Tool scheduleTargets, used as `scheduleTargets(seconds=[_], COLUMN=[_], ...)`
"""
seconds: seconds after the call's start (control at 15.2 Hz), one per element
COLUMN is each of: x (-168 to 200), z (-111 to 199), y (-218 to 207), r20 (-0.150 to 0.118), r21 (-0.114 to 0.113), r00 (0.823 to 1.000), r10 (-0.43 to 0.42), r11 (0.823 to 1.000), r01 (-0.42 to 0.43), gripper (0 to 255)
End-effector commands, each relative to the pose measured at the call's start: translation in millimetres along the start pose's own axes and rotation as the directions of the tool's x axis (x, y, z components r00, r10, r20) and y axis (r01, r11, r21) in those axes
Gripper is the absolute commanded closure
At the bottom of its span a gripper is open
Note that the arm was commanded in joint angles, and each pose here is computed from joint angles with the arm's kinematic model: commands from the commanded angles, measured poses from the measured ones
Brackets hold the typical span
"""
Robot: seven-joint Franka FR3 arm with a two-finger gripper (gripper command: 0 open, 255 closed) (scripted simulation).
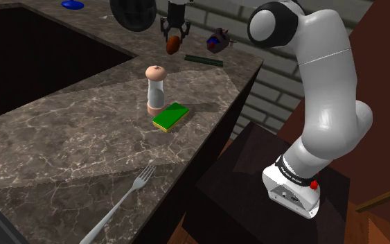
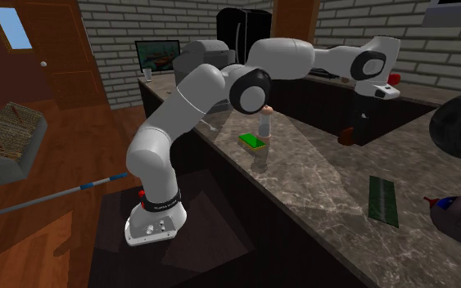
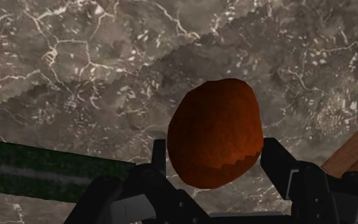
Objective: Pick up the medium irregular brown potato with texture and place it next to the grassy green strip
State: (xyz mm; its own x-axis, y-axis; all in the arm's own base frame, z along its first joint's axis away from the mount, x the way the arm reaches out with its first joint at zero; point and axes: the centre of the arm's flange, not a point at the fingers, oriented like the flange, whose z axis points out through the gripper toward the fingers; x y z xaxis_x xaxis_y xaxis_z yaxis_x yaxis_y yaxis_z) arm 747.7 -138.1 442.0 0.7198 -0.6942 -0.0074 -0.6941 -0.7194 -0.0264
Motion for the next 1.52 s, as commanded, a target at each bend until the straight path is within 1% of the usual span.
scheduleTargets(seconds=[0.0, 0.92, 1.45], x=[0.3, 0.8, 0.8], z=[10.7, 84.6, 87.6], y=[-0.1, 1.8, 1.9], r20=[-0.001, -0.001, -0.001], r21=[0.001, 0.001, 0.000], r00=[1.000, 1.000, 1.000], r10=[0.000, 0.000, 0.000], r11=[1.000, 1.000, 1.000], r01=[0.000, 0.000, 0.000], gripper=[255, 255, 255])
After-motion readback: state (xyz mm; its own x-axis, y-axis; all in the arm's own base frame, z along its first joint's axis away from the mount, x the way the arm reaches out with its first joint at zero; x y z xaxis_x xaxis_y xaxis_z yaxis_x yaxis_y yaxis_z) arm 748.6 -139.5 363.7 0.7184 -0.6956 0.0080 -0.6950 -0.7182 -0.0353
